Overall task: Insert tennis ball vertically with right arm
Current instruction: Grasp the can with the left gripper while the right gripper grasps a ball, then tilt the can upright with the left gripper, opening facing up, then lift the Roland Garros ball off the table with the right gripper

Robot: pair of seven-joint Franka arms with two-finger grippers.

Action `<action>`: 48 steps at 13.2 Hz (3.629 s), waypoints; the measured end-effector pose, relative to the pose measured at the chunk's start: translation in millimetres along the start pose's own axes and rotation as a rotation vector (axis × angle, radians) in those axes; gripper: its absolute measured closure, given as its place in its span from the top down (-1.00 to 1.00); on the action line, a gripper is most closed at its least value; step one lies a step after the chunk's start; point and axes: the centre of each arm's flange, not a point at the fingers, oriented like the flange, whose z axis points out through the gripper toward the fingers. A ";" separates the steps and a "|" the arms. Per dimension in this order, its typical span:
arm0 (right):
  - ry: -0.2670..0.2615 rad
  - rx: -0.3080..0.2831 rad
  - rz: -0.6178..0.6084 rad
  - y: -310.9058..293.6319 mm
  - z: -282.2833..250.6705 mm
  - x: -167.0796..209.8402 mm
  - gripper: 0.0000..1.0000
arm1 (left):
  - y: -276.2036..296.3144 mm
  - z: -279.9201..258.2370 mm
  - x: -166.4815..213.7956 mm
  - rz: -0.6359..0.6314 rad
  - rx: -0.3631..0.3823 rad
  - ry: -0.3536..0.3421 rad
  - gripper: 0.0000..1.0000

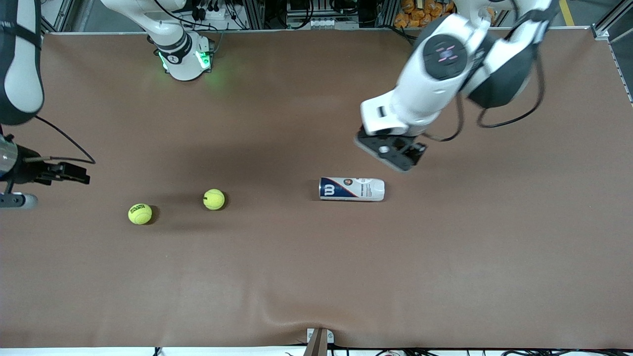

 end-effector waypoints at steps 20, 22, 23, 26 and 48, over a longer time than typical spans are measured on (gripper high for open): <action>-0.068 0.001 -0.007 -5.1 213.5 69.8 1.00 | 78.4 209.1 63.0 0.677 0.086 0.010 1.00; -0.069 0.003 -0.019 -6.9 229.5 69.2 1.00 | 80.2 221.0 65.0 0.719 0.095 0.024 1.00; -0.069 0.003 -0.021 -7.0 234.4 68.2 1.00 | 81.3 226.3 65.8 0.739 0.095 0.030 1.00; -0.064 0.014 -0.019 -7.6 245.5 64.3 1.00 | 84.6 238.0 66.0 0.786 0.090 0.032 1.00; -0.076 0.033 -0.063 -5.1 277.9 47.9 0.34 | 83.8 299.6 59.1 0.884 0.062 0.026 1.00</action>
